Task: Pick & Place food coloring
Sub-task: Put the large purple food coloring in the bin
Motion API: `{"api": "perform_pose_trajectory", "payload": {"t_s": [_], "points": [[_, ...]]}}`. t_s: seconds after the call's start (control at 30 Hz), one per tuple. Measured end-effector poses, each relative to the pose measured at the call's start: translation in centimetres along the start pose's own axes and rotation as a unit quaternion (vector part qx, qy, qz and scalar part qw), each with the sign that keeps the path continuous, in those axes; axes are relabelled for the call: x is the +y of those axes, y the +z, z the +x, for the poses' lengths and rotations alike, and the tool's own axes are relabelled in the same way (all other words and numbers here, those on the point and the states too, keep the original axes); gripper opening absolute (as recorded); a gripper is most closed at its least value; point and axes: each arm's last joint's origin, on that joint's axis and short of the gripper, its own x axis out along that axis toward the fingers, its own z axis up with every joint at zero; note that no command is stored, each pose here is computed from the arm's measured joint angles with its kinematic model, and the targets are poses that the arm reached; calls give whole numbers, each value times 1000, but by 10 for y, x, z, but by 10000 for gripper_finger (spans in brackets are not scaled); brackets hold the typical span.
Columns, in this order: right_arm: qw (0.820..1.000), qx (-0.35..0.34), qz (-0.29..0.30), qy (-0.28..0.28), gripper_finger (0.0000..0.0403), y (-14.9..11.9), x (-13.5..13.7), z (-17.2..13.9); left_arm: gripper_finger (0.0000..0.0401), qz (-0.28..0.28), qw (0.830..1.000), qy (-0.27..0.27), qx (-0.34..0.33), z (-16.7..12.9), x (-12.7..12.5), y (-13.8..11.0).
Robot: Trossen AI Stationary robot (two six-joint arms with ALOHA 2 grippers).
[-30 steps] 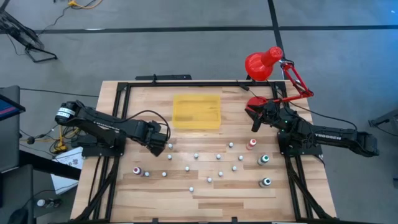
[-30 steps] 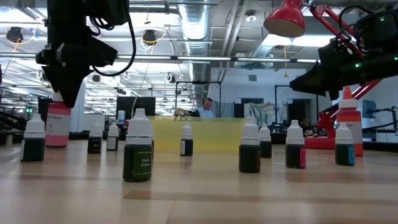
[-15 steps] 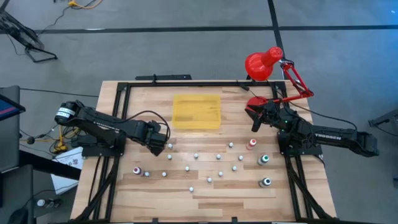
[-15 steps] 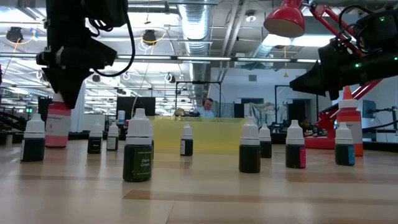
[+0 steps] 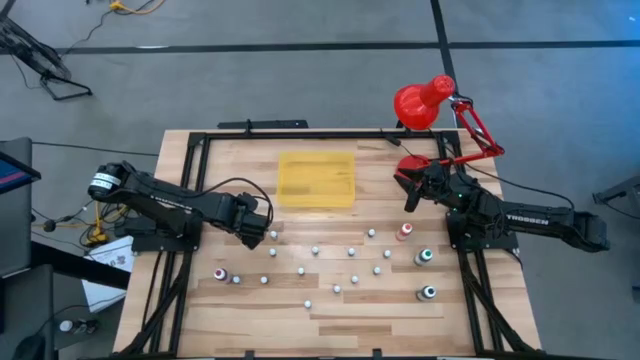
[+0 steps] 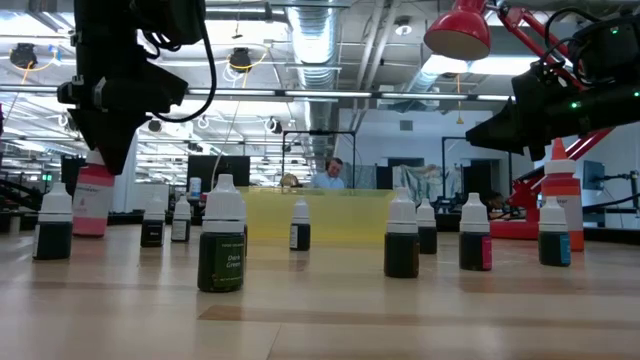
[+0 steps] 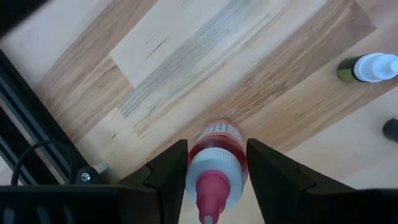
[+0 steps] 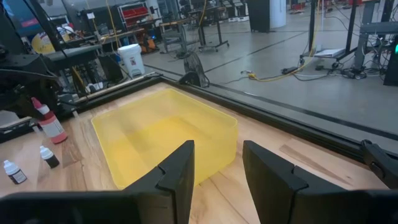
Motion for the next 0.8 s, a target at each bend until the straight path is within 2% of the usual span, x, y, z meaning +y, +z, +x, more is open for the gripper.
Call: {"api": "perform_pose_trajectory", "payload": {"t_s": [0.33, 0.53, 0.8], "points": [[1000, 0, 0, 0, 127, 0, 0, 0, 216, 7, 1000, 7, 4, -1, 1, -1], [1000, 0, 0, 0, 127, 0, 0, 0, 215, 8, 999, 42, 0, -16, 5, -4], [1000, 0, 0, 0, 127, 0, 0, 0, 212, -3, 999, 50, 11, -14, 4, -14]]}}
